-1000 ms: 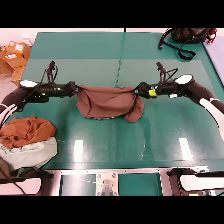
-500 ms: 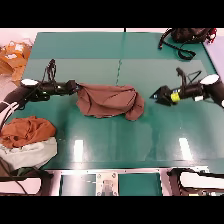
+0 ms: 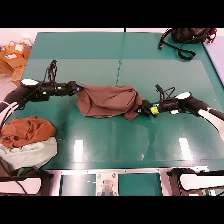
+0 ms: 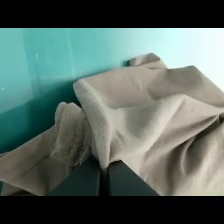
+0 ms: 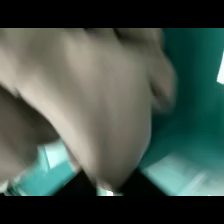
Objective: Fold the shirts.
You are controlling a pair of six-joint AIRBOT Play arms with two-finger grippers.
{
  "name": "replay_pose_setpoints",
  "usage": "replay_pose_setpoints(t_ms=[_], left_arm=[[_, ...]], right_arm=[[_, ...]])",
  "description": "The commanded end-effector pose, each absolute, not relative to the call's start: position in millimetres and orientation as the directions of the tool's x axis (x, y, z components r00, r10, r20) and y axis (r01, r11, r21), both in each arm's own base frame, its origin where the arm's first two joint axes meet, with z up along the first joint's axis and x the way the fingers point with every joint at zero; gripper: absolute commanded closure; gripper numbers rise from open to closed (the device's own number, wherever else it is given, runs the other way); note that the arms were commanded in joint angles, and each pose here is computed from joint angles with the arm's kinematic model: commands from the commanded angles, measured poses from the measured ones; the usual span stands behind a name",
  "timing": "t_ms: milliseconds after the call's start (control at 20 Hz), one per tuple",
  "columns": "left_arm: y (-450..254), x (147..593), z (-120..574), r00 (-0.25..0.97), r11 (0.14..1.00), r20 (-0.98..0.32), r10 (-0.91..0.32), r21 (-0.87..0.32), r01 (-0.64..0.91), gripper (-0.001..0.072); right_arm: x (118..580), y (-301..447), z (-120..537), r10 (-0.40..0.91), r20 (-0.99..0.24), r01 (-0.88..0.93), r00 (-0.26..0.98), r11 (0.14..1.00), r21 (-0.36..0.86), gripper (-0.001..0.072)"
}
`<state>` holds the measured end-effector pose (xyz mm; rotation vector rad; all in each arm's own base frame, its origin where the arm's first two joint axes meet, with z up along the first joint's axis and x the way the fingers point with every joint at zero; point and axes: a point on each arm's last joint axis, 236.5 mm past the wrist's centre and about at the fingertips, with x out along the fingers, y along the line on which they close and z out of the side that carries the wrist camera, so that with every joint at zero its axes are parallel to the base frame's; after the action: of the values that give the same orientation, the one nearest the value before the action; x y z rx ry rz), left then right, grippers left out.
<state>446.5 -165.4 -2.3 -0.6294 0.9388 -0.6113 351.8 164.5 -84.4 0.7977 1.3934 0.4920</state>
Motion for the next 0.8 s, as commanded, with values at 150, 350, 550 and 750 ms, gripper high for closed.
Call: replay_pose_setpoints(t_ms=[150,350,550,750], left_arm=[[-137.2,446.9,61.0,0.452,0.714,-0.569,-0.687,-0.643,0.275,0.0685],[-94.0,431.8,159.2,0.544,0.809,-0.6,-0.587,-0.467,0.358,0.0685],[-104.8,391.0,275.7,0.656,0.808,-0.473,-0.588,-0.311,0.5,0.0685],[-116.2,324.9,380.6,0.753,0.809,-0.308,-0.581,-0.12,0.576,0.0685]], right_arm=[[378.3,138.2,-24.9,0.676,-0.729,-0.047,0.107,0.736,0.675,0.0696],[400.2,84.5,111.9,0.588,-0.713,-0.157,0.382,0.802,0.577,0.0696],[372.4,62.1,281.1,0.487,-0.524,-0.286,0.699,0.861,0.42,0.0696],[307.2,73.3,395.9,0.436,-0.314,-0.362,0.843,0.893,0.268,0.0696]])
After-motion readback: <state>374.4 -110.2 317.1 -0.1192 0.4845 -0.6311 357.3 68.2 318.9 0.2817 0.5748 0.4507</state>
